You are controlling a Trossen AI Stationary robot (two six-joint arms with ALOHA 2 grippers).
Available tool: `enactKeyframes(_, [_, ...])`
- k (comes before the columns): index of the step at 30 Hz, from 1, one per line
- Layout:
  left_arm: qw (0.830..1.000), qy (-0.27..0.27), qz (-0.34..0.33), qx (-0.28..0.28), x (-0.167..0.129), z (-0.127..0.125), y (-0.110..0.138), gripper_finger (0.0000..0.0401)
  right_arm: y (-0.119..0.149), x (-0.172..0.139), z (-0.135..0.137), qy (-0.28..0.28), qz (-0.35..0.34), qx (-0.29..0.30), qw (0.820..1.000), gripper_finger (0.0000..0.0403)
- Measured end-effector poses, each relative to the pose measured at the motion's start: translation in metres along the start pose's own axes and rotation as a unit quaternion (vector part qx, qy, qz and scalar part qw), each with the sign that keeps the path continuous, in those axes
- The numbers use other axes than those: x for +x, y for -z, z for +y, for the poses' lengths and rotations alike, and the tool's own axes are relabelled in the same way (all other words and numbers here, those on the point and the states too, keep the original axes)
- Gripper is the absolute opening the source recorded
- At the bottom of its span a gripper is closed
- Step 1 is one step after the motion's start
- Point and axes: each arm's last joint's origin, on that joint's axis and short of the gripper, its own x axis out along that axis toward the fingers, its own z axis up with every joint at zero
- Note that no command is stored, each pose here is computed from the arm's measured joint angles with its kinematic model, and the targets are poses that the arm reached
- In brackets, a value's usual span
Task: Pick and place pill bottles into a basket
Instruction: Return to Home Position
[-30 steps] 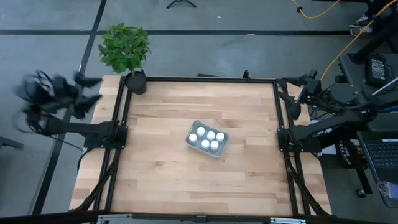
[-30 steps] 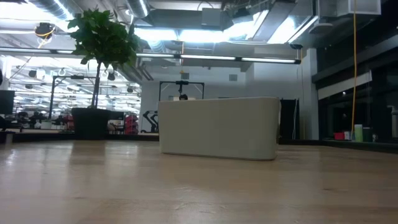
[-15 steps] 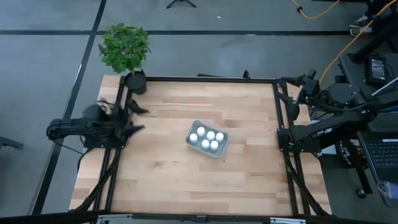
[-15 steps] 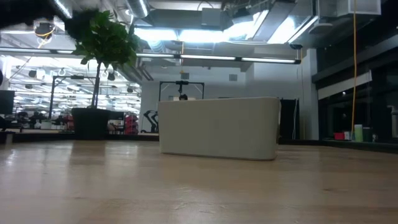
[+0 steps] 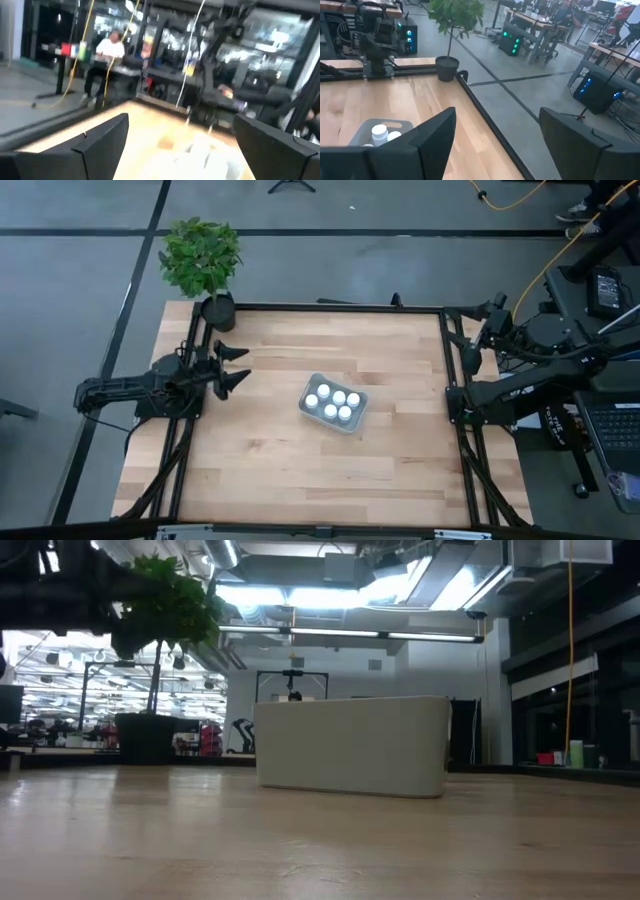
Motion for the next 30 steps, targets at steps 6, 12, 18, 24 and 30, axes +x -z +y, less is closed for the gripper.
enactKeyframes(6, [0.998,0.036,0.047,-0.012,-0.001,-0.003,0.008,0.0349,0.004,0.0,0.001,-0.013,0.018,0.008,1.0,0.0286])
enactKeyframes(12, [0.991,0.077,0.106,0.018,-0.002,-0.006,0.018,0.0349,0.009,0.0,0.001,-0.015,0.038,0.006,0.999,0.0286])
enactKeyframes(18, [0.991,0.054,0.096,0.074,-0.001,-0.004,0.018,0.0349,0.007,0.0,0.001,-0.015,0.028,0.015,0.999,0.0286])
enactKeyframes(24, [0.986,0.095,0.108,0.078,-0.002,-0.006,0.019,0.0349,0.004,0.0,0.001,-0.016,0.018,0.023,0.999,0.0286])
enactKeyframes(30, [0.986,0.104,0.105,0.074,-0.002,-0.007,0.018,0.0349,0.004,0.0,0.001,-0.016,0.018,0.024,0.999,0.0286])
